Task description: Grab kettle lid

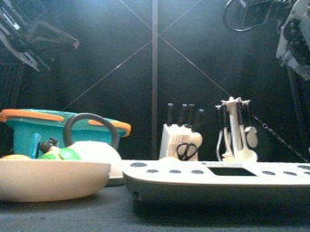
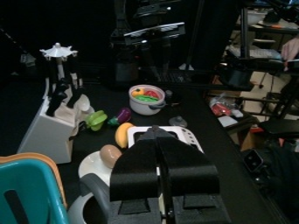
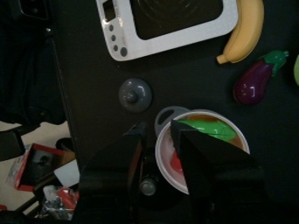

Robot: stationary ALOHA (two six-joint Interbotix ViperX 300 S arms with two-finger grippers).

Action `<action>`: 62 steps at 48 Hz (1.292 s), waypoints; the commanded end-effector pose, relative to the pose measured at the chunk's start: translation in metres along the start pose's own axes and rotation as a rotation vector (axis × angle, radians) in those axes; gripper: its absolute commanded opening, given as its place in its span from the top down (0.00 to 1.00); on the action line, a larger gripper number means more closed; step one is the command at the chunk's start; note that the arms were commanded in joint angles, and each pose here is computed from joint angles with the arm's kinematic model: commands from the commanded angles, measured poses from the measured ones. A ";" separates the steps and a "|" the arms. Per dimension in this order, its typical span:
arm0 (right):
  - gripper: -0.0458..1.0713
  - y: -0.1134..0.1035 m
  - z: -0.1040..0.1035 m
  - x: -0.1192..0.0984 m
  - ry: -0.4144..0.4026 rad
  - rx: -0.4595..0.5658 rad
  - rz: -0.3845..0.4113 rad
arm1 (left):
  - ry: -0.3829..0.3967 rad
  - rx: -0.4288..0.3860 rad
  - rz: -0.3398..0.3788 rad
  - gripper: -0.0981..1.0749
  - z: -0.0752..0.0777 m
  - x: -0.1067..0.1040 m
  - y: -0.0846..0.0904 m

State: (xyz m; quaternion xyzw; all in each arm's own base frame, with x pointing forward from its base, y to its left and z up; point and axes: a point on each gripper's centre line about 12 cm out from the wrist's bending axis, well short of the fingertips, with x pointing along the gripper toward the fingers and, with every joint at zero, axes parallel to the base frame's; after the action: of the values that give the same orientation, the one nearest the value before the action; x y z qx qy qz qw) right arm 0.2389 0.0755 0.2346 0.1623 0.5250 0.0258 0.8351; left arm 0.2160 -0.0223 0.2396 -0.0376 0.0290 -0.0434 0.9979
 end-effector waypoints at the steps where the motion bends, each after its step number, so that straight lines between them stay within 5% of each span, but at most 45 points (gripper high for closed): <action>1: 0.32 0.009 0.002 0.001 -0.002 -0.022 -0.002 | -0.015 0.001 0.001 0.73 0.004 0.001 0.000; 12: 0.31 0.020 -0.007 0.007 -0.025 -0.044 -0.151 | -0.017 -0.002 0.004 0.73 0.005 0.001 0.001; 28: 0.32 0.055 -0.025 0.041 -0.203 -0.018 -0.121 | -0.014 -0.003 0.005 0.73 0.004 0.001 0.001; 42: 0.32 0.067 -0.034 0.089 -0.194 -0.037 -0.179 | 0.000 -0.004 0.005 0.73 -0.002 -0.001 0.001; 62: 0.32 0.076 -0.043 0.116 -0.126 -0.024 -0.206 | 0.004 -0.003 0.003 0.73 -0.004 -0.001 0.001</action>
State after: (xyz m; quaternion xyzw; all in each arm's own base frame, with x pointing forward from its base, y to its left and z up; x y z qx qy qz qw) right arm 0.2590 0.1773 0.1333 0.0878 0.4900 -0.0686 0.8646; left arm 0.2129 -0.0209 0.2314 -0.0383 0.0397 -0.0403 0.9977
